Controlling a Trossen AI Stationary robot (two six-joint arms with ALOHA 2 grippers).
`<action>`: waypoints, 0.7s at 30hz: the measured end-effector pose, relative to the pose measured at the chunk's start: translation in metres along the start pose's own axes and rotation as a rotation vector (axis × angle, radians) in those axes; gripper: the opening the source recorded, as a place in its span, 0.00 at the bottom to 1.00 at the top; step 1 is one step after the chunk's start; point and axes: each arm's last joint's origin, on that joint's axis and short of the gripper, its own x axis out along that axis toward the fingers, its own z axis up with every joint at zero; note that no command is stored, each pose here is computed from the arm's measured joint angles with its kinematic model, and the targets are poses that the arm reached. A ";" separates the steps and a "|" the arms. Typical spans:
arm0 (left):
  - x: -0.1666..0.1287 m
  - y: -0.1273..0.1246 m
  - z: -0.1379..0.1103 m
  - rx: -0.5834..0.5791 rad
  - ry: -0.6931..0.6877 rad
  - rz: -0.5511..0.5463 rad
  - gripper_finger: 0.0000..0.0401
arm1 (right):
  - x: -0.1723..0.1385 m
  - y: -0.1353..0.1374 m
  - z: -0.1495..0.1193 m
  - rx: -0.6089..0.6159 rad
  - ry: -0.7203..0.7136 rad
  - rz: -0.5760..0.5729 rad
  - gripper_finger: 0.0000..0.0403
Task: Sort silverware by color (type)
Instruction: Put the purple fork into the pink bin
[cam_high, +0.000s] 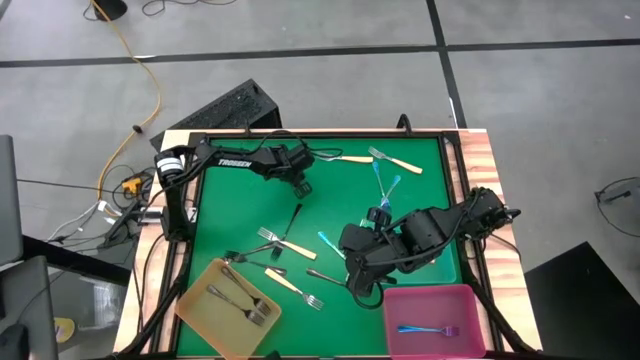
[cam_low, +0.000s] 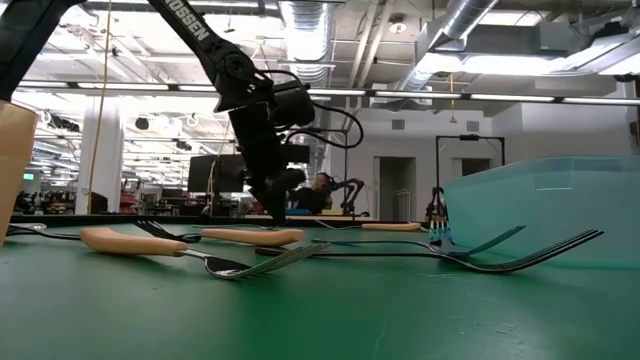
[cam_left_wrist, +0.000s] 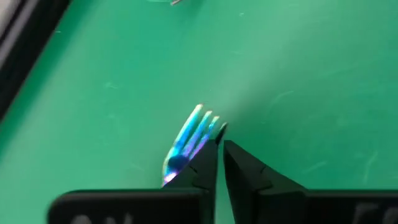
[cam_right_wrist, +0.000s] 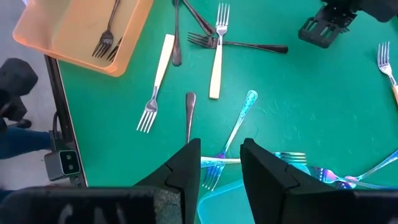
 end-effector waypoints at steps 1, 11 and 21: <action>0.000 0.000 0.000 -0.004 0.000 -0.011 0.02 | 0.000 0.001 0.000 -0.002 -0.001 0.002 0.33; -0.004 -0.017 -0.004 -0.003 0.035 -0.128 0.00 | -0.002 0.005 -0.003 0.000 -0.004 0.012 0.33; -0.018 -0.067 -0.012 0.021 0.050 -0.286 0.00 | -0.002 0.004 -0.004 -0.014 -0.020 -0.012 0.33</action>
